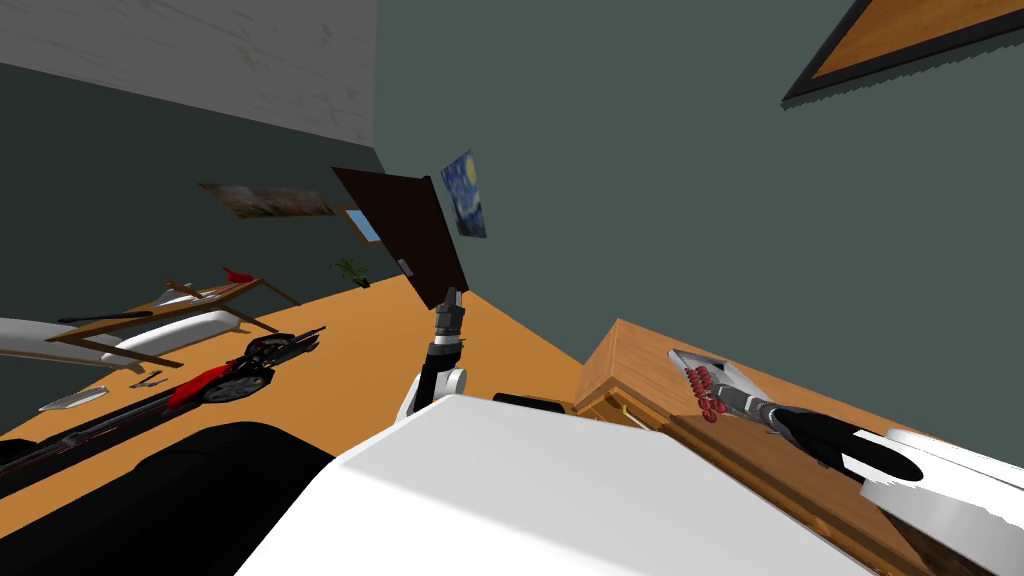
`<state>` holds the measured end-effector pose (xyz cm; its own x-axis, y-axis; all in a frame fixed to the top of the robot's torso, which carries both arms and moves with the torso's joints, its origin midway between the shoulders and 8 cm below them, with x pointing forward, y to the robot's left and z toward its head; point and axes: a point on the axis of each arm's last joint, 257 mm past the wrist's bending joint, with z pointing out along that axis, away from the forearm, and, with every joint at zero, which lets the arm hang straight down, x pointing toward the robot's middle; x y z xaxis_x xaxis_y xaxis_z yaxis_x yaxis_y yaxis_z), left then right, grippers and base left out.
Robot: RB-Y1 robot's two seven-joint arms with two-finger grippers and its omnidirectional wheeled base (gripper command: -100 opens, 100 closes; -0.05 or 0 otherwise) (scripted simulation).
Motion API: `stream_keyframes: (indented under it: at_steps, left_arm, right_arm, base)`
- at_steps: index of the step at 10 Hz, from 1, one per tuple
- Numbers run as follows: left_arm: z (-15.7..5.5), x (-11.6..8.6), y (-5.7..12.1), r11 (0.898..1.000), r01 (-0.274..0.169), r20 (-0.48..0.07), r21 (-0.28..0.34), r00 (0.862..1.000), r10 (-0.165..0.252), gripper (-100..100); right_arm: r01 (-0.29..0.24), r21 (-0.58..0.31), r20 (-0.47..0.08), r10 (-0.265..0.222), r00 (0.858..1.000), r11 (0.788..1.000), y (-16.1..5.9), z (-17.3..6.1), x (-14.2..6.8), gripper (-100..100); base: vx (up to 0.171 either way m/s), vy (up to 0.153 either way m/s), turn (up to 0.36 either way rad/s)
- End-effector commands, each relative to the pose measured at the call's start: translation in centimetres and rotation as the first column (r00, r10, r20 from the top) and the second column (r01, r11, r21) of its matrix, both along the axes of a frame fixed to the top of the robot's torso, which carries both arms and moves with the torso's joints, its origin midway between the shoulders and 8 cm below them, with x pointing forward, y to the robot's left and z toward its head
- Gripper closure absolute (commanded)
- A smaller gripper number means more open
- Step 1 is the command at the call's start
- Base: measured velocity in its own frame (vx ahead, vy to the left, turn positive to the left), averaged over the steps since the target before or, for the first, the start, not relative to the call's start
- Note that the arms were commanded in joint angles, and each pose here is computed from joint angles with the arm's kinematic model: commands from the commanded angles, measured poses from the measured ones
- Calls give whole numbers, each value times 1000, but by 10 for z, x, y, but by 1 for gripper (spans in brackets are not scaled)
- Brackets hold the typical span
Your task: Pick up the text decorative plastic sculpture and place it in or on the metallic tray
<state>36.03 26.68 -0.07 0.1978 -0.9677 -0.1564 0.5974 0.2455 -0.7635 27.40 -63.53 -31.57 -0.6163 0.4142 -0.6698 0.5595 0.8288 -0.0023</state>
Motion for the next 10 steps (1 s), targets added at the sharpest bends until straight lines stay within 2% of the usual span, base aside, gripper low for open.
stream_keyframes:
  at_steps: [1,10]
  left_arm:
    - [0,0,0,1000,0,0,0,1000,0,0]
    - [0,0,0,1000,0,0,0,1000,0,0]
  right_arm:
    - [7,-1,3,-7,1000,1000,-1,10,7,100]
    - [20,-7,0,-20,1000,1000,1,58,38,100]
  base:
    - [-35,-81,29]
    - [-33,-63,23]
